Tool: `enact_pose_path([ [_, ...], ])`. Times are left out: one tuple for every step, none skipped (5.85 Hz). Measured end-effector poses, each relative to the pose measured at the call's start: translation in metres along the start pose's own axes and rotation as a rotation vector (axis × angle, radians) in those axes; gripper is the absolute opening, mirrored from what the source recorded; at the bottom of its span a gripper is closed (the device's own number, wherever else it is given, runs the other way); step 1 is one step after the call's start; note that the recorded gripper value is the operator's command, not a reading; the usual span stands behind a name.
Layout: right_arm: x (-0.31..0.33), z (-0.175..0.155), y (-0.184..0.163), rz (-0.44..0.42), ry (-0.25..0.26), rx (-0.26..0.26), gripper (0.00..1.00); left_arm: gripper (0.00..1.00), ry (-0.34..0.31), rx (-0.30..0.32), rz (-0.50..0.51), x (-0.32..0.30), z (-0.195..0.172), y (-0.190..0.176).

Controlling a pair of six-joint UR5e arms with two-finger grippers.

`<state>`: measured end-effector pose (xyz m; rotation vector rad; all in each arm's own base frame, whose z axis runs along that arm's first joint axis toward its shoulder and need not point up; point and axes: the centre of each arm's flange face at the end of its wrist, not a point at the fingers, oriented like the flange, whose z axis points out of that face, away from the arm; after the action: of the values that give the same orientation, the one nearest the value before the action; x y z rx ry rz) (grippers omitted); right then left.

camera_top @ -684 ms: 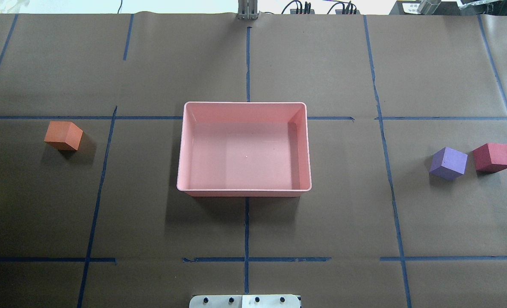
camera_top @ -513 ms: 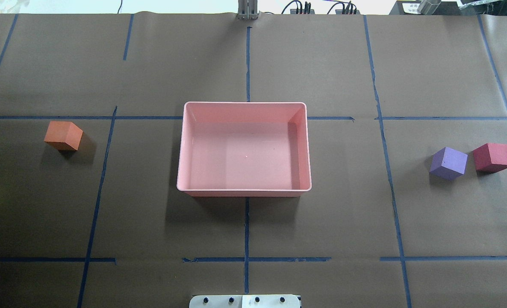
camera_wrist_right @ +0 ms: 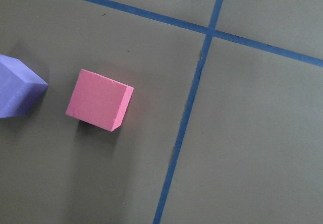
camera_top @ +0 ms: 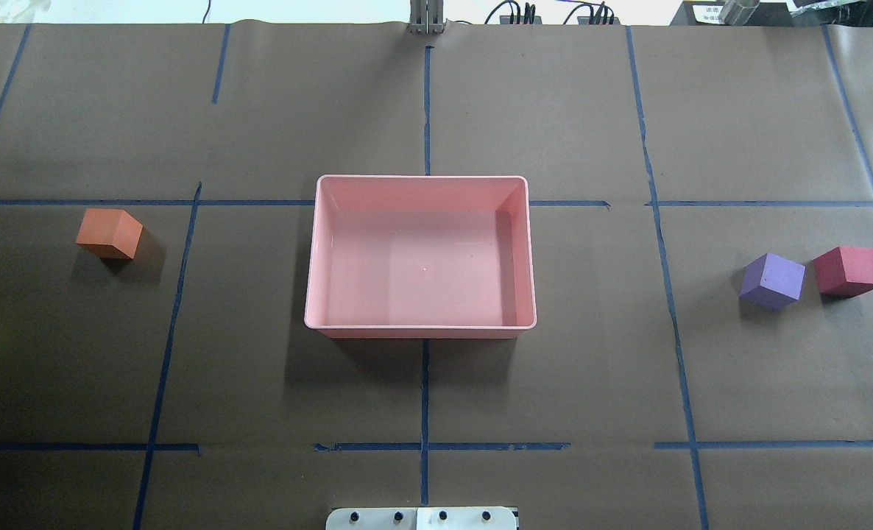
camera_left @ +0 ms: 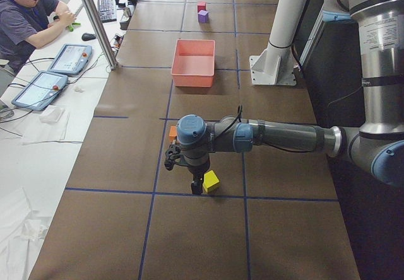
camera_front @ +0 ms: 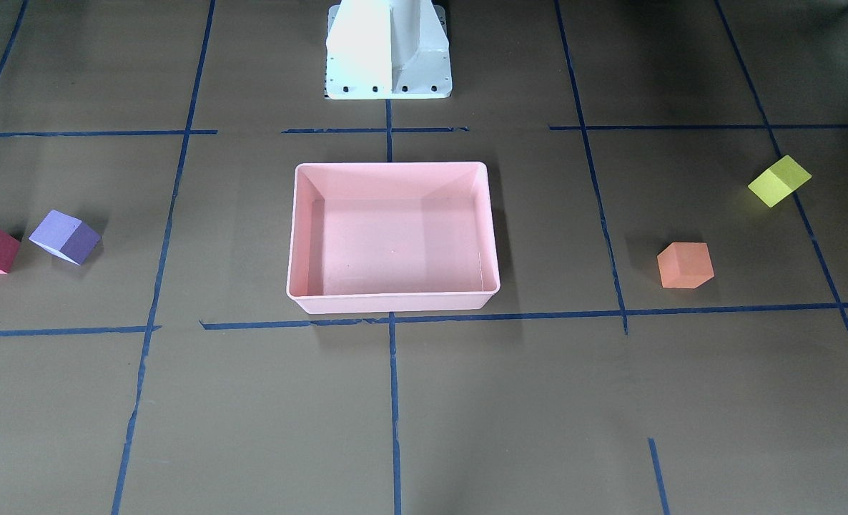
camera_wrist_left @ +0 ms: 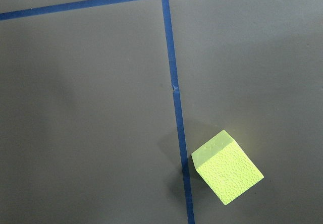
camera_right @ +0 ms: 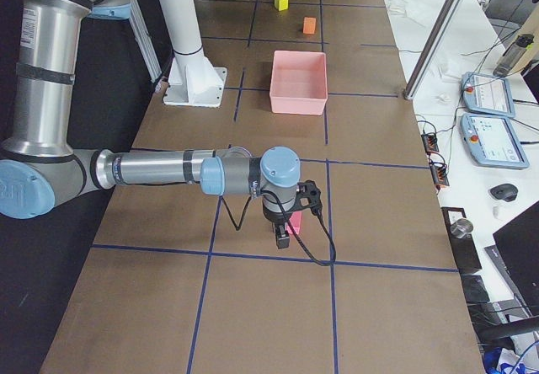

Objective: Place blocks into pink bin with both arms

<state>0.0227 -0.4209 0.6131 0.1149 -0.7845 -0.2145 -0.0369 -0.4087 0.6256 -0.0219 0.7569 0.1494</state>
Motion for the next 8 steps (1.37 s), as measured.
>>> enact_pose_path([
  [-0.018,0.029,-0.016,0.028,-0.005,0.040,1.00,1.00,0.000,-0.001,-0.001,0.000,0.000,0.000],
  [-0.030,0.060,-0.030,0.051,-0.005,0.074,1.00,1.00,0.000,-0.002,-0.001,0.000,0.000,0.001],
  [-0.044,0.082,-0.042,0.077,-0.002,0.090,1.00,1.00,0.000,-0.002,-0.002,0.000,0.001,0.001],
  [-0.057,0.094,-0.051,0.096,0.005,0.095,1.00,1.00,0.000,-0.002,-0.002,-0.001,0.001,0.001],
  [-0.067,0.101,-0.058,0.109,0.006,0.094,1.00,1.00,0.000,-0.003,-0.002,-0.001,0.001,0.001],
  [-0.073,0.108,-0.061,0.119,0.007,0.085,1.00,1.00,0.000,-0.003,-0.002,-0.001,0.001,0.001],
  [-0.075,0.115,-0.061,0.122,0.010,0.073,1.00,1.00,0.000,-0.003,-0.003,-0.001,0.001,0.002],
  [-0.077,0.122,-0.060,0.118,0.014,0.061,1.00,1.00,0.000,-0.004,-0.004,-0.001,0.001,0.002],
])
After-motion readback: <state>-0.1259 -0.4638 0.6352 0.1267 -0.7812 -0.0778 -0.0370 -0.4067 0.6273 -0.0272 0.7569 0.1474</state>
